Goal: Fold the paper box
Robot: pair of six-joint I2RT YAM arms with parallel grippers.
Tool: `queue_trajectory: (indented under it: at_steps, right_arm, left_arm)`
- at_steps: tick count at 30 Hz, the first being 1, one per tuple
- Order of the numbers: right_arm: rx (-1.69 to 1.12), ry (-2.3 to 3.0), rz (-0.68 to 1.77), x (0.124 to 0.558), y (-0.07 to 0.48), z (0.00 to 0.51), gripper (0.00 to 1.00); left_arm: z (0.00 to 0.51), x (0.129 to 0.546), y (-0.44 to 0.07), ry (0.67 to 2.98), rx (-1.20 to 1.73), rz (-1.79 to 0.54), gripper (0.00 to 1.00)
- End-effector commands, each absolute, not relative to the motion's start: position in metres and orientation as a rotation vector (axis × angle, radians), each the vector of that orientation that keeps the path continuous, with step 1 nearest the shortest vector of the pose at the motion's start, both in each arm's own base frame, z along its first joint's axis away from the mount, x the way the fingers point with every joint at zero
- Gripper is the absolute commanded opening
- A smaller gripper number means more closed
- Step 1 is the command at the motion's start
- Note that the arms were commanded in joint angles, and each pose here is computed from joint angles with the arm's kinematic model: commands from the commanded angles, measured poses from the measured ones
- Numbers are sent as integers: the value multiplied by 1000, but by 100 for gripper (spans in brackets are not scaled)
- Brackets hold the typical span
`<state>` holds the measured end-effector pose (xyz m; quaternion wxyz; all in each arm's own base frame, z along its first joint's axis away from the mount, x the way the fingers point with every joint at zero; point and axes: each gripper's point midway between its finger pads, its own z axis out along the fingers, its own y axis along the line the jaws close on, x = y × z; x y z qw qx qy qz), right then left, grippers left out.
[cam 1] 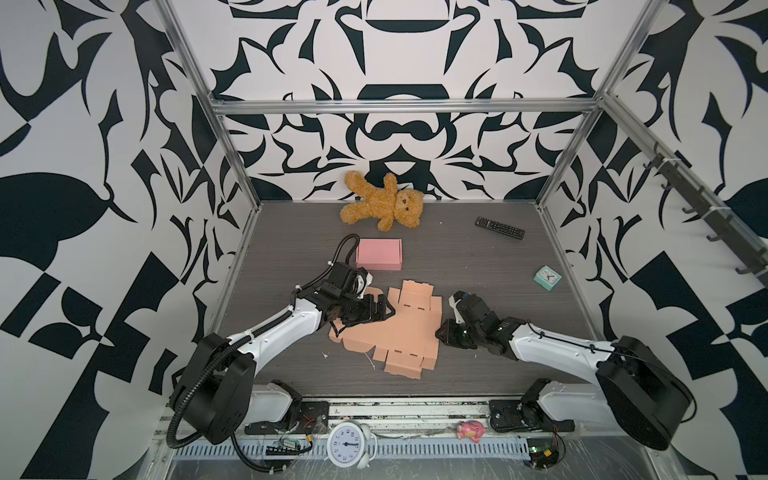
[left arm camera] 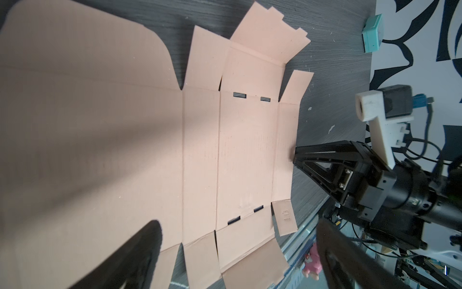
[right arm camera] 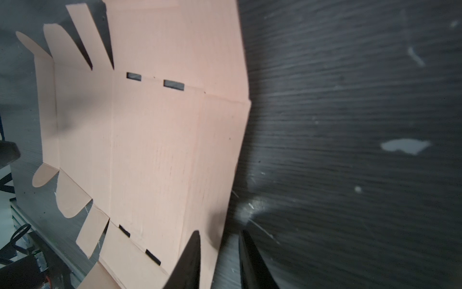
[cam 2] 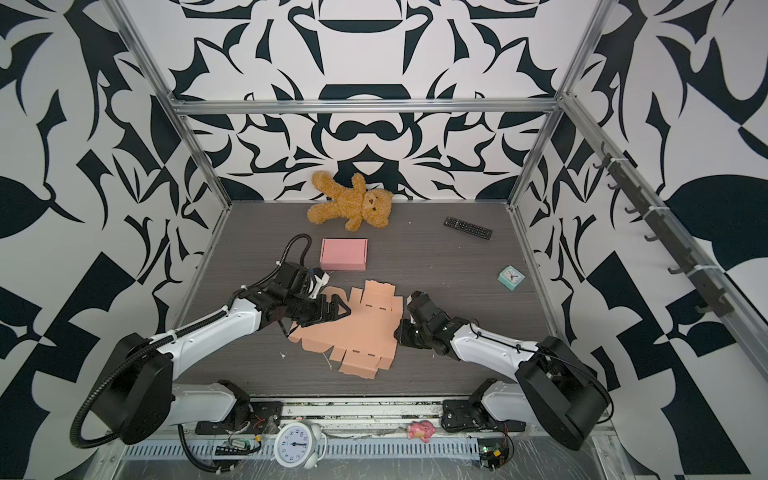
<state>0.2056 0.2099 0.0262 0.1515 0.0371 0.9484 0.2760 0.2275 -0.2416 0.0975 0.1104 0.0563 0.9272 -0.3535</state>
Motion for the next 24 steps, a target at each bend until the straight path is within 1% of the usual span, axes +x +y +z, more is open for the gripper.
queue_trajectory:
  at_steps: [1,4,12,19,24]
  right_arm:
    - [115,2693,859,210,217,27,28]
    - [110,2675,912,213,225,28,28]
    - [125,2685,918,215,227,20,26]
    - [142,2679,924,218,229,17,15]
    - [163,2639,976,220,232,27,11]
  left_arm:
    - [107,234,-246,2693,175,-1047,99]
    - [106,234,-246,2696,173,-1044,99]
    - [104,232,-245,2704,165,-1045,99]
    - [107,233,-246,2699,160,-1054,99]
    - [105,232,-245,2701,157,-1049,99]
